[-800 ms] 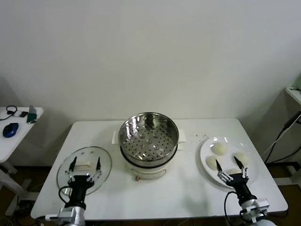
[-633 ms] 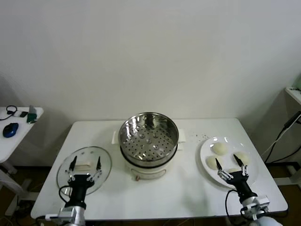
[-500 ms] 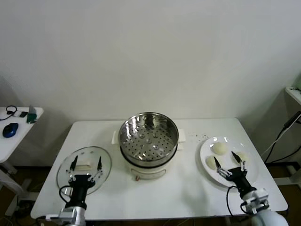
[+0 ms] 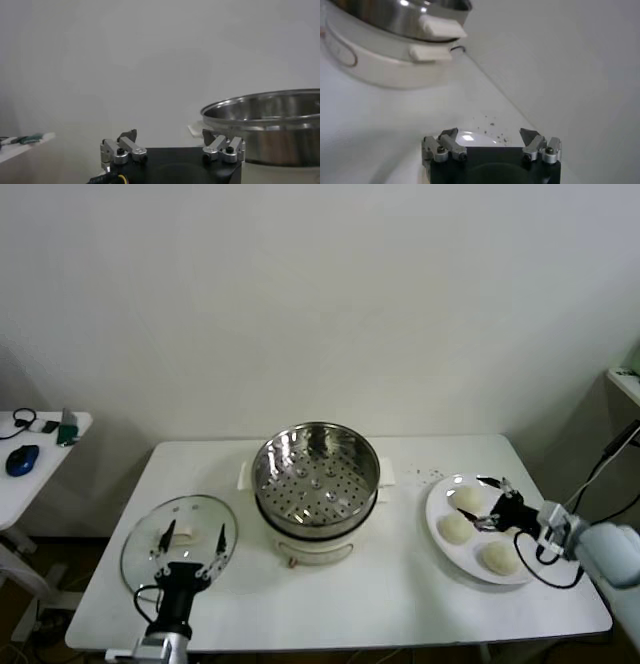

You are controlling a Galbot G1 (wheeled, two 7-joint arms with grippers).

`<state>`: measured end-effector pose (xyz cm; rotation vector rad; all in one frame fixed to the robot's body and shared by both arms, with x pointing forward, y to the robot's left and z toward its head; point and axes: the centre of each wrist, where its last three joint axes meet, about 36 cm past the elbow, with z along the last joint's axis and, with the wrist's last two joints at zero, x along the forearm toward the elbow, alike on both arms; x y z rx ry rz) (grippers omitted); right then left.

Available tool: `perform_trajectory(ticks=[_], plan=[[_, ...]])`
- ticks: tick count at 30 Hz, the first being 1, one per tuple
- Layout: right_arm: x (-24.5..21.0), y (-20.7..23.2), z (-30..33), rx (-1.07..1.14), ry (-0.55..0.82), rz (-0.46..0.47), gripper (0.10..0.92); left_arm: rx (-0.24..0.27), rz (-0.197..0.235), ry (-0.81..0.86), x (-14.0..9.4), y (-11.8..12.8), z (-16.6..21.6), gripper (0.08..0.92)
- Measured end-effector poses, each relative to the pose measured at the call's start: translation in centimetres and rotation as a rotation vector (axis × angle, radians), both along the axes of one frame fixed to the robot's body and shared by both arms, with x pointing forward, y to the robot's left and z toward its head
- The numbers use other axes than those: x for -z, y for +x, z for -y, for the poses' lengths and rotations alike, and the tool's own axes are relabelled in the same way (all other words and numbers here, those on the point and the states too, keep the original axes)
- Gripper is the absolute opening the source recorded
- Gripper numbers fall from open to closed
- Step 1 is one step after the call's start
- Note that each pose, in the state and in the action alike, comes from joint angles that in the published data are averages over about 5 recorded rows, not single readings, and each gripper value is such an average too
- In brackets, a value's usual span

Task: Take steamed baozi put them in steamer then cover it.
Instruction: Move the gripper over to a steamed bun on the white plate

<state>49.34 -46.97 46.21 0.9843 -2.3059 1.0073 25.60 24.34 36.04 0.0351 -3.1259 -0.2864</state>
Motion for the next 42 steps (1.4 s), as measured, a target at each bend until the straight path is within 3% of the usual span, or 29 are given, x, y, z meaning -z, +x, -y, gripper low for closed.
perform_trajectory(ticks=[9, 18, 26, 42], plan=[[-5.0, 8.3, 0.5, -0.210, -0.273, -0.165, 0.823, 0.016, -0.004, 0.000, 0.1, 0.0, 0.7, 0.823], [-6.2, 14.1, 1.1, -0.277, -0.478, -0.300, 0.823, -0.013, -0.003, 0.012, -0.3, 0.9, 0.4, 0.823], [-4.5, 17.4, 0.0, -0.308, -0.551, -0.396, 0.823, -0.038, -0.005, 0.025, -0.9, 1.5, -0.3, 0.823], [-0.8, 20.8, -3.4, -0.340, -0.581, -0.480, 0.823, -0.066, -0.020, 0.035, -1.2, 1.8, -1.1, 0.823]])
